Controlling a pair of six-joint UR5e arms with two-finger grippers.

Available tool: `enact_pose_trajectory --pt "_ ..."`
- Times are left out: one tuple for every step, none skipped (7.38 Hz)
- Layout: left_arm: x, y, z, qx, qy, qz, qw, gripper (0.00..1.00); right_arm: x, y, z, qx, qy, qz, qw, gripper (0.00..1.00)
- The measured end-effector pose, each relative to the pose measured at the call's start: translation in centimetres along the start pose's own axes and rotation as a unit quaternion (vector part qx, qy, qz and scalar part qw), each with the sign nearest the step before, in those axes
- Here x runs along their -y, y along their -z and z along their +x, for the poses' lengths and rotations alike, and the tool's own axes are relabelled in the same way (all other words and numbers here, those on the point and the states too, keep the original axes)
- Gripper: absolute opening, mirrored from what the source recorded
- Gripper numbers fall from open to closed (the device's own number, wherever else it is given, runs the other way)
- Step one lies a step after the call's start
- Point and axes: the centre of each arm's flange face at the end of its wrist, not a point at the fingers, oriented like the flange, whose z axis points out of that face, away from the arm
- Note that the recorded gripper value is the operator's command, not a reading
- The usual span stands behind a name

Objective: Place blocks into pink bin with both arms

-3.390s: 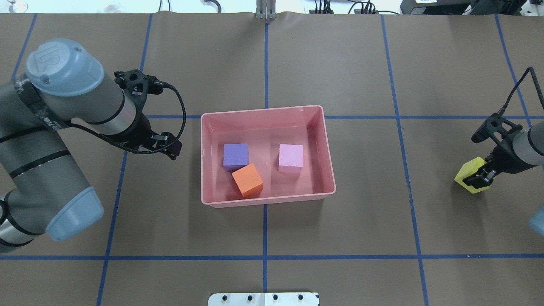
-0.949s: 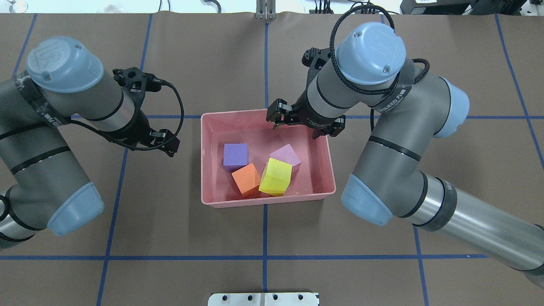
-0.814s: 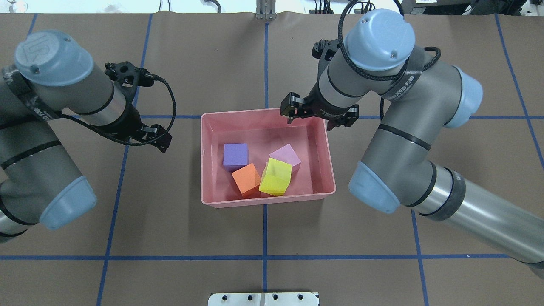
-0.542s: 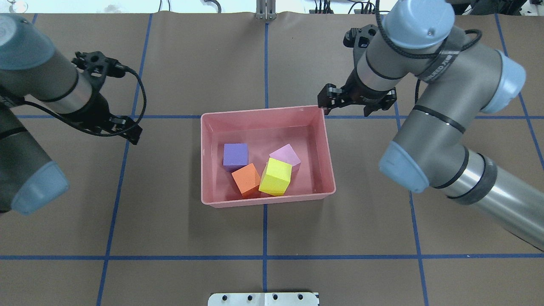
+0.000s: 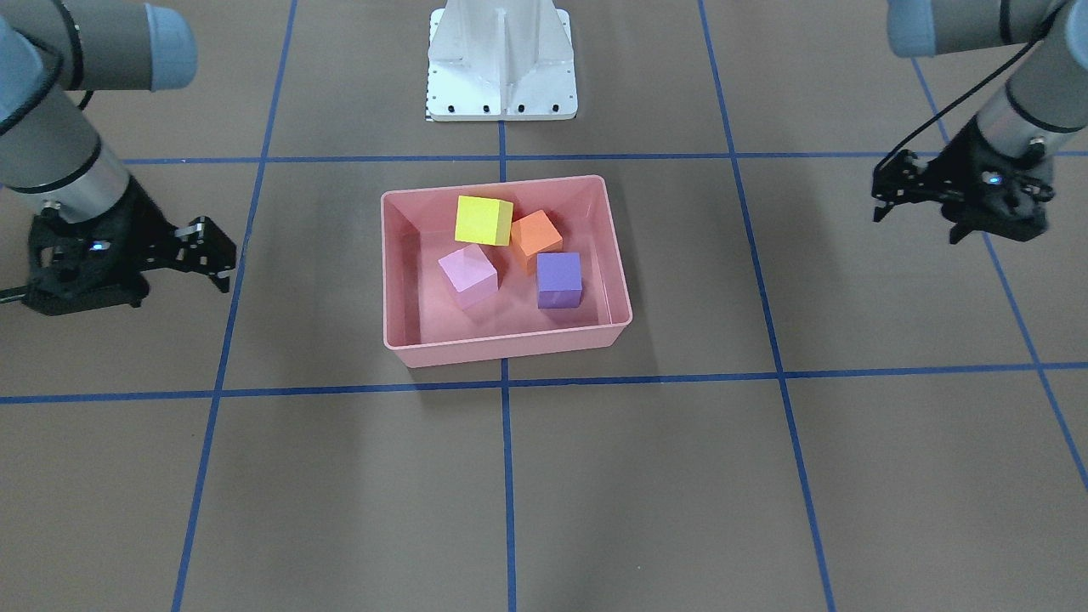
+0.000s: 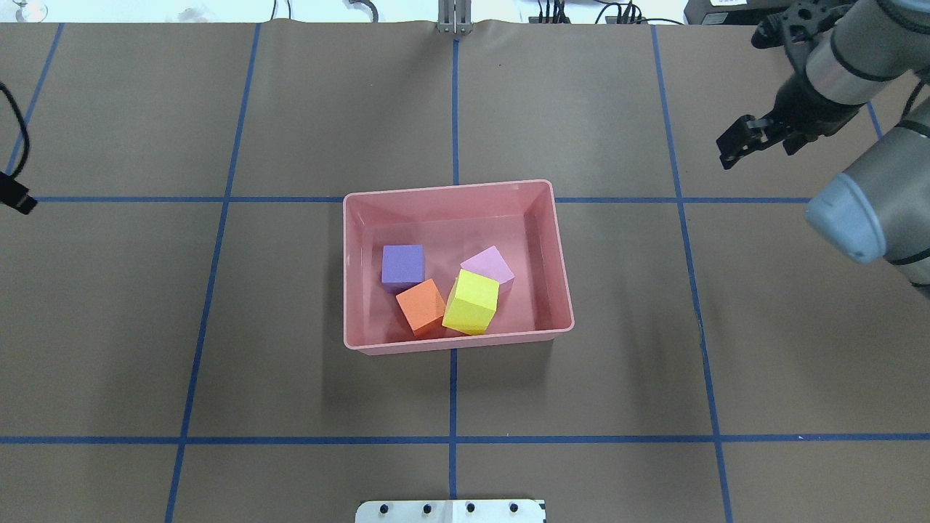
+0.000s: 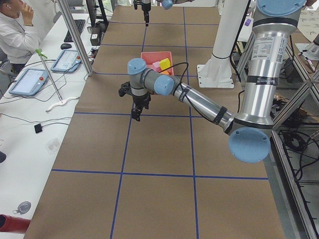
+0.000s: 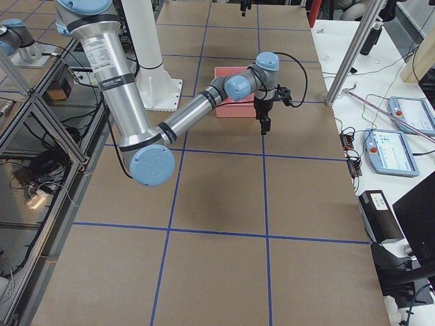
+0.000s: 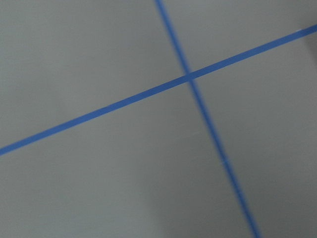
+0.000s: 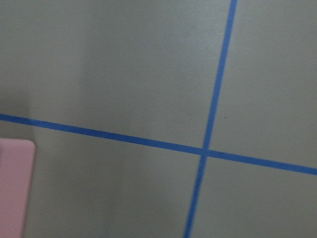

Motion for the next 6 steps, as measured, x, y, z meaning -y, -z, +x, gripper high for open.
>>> enact_pose_trajectory --pt "-2.6 0.5 -5.1 0.011 0.002 -0.001 0.9999 1.0 -1.7 0.2 5.7 0.002 0.021 -0.01 0.9997 0.99" --pt "-5.4 0.7 -9.5 0.018 0.022 -0.003 0.9996 1.0 -4.0 0.5 11.3 0.008 0.04 -0.017 0.999 0.99" --pt "-8.0 0.6 -13.1 0.022 0.054 -0.006 0.9983 1.0 -6.9 0.7 16.4 0.011 0.053 -0.024 0.9983 1.0" --pt "-10.1 0.1 -16.3 0.025 0.086 -0.011 0.9959 1.0 -10.4 0.4 20.9 0.009 0.054 -0.033 0.998 1.0" --pt "-11.6 -0.4 -18.4 0.025 0.106 -0.014 0.994 1.0 -13.7 -0.1 24.2 0.006 0.041 -0.042 0.9982 1.0" --pt "-12.9 -1.0 -19.2 0.022 0.115 -0.015 0.993 1.0 -16.1 -0.4 26.3 0.004 0.025 -0.048 0.9985 1.0"
